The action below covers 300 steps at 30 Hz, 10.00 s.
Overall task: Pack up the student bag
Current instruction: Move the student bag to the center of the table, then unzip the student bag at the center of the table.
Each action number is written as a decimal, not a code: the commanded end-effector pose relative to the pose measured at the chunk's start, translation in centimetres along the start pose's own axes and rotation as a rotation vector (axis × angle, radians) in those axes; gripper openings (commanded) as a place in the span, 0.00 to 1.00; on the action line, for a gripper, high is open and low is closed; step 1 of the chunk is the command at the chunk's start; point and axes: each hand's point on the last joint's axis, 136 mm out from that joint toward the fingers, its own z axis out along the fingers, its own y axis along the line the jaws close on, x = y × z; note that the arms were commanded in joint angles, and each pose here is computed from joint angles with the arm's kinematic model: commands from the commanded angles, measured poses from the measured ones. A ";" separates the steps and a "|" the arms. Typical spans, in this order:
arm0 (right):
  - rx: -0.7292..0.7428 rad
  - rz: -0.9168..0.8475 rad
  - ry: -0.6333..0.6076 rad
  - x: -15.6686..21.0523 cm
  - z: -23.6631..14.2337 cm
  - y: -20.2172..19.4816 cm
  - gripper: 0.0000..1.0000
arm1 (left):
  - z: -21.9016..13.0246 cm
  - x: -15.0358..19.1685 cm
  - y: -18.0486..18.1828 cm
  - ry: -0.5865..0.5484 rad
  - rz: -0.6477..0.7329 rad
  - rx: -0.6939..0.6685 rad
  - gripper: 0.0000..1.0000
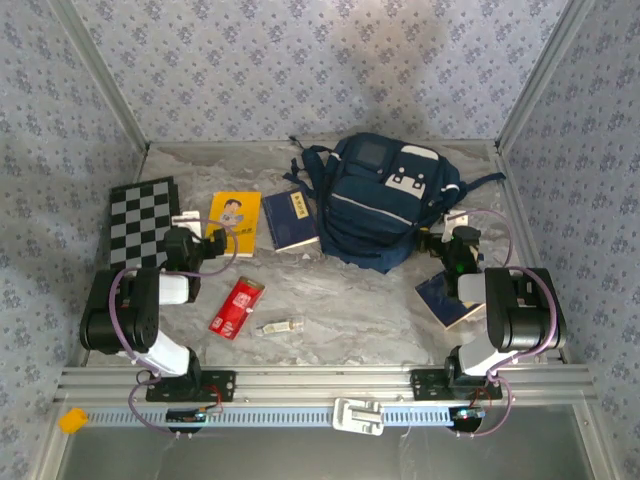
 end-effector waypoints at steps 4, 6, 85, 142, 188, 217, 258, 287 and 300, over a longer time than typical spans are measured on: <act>-0.008 -0.011 -0.040 -1.1 -0.1 0.3 1.00 | 0.3 -1.3 -0.2 -0.030 0.007 0.016 1.00; -0.008 -0.010 -0.040 -1.1 -0.1 0.2 1.00 | 0.3 -1.3 -0.2 -0.030 0.006 0.016 1.00; -0.175 0.626 0.375 -3.2 -10.5 3.4 1.00 | -10.6 -8.8 -5.2 0.135 -0.584 0.275 1.00; -0.331 0.550 0.518 -1.6 -12.0 15.8 0.62 | -13.2 -4.4 -26.2 0.423 -0.364 0.637 1.00; -0.169 0.760 0.590 -3.1 1.0 2.2 0.00 | -9.8 0.5 -40.6 0.518 -0.281 0.735 1.00; -0.080 1.080 0.374 -5.9 -7.8 5.3 0.00 | -14.0 -8.5 -37.1 0.294 -0.022 0.779 0.93; -0.185 1.184 0.366 -5.0 -10.6 8.6 0.00 | -13.6 1.2 -49.4 -0.031 0.293 0.872 0.65; -0.162 1.153 0.377 -4.2 -10.5 9.9 0.00 | -14.5 -1.9 -51.3 -0.142 0.144 0.839 0.30; -0.157 1.142 0.382 -4.2 -10.1 9.9 0.00 | -14.6 -2.3 -50.5 -0.130 0.137 0.876 0.11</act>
